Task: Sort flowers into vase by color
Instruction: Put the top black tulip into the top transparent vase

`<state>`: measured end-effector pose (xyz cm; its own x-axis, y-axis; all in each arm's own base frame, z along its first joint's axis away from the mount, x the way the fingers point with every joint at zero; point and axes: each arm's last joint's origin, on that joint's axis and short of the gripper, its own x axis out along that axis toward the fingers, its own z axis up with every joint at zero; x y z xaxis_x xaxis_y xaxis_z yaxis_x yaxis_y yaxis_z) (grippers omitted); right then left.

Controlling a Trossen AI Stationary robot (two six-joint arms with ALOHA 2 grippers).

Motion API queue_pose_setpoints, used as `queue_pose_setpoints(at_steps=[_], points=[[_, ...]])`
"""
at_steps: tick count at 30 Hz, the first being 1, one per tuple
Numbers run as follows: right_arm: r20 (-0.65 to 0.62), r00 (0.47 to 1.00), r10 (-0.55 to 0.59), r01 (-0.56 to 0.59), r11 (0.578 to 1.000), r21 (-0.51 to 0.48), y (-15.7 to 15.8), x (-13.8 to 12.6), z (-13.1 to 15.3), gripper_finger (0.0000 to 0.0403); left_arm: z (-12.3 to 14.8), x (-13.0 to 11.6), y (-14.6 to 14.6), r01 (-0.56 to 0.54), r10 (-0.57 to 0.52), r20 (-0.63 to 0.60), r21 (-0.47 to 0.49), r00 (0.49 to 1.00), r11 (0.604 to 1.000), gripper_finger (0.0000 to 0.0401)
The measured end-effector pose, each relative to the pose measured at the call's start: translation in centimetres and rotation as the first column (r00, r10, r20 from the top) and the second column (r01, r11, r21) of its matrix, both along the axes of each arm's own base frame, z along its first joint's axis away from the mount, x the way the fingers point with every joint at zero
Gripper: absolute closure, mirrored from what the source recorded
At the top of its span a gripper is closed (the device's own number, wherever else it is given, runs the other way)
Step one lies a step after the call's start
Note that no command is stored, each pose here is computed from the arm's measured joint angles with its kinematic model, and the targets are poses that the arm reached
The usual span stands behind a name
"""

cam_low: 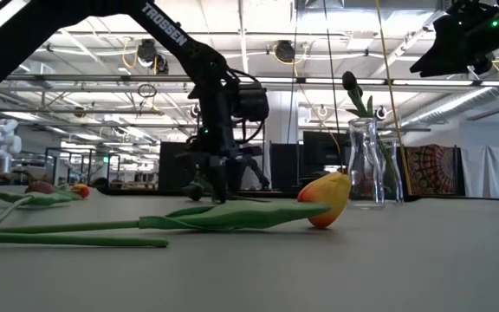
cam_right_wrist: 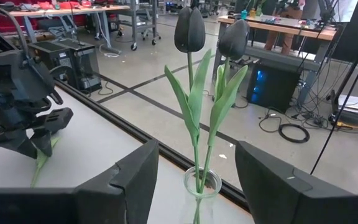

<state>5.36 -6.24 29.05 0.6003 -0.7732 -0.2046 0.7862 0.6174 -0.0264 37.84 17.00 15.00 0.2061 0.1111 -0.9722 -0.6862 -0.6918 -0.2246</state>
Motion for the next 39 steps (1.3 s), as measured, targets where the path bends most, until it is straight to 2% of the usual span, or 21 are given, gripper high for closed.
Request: queue_pose_setpoints(at_steps=[14,29,33,39], points=[[0.0,1.0,0.0,0.0,1.0,0.0,0.0,0.0,0.0,0.0197,-0.12,-0.71,0.15,0.019,-0.02,-0.064,-0.011,0.998,1.0,0.0269],[0.0,1.0,0.0,0.0,1.0,0.0,0.0,0.0,0.0,0.0197,-0.13,-0.68,-0.01,0.024,-0.025,-0.068,-0.012,0.997,1.0,0.027],[0.0,1.0,0.0,0.0,1.0,0.0,0.0,0.0,0.0,0.0197,-0.13,-0.66,-0.1,0.027,-0.028,-0.071,-0.01,0.997,1.0,0.0287],[0.0,1.0,0.0,0.0,1.0,0.0,0.0,0.0,0.0,0.0197,-0.14,-0.64,-0.23,0.03,-0.031,-0.074,-0.012,0.997,0.999,0.0344]])
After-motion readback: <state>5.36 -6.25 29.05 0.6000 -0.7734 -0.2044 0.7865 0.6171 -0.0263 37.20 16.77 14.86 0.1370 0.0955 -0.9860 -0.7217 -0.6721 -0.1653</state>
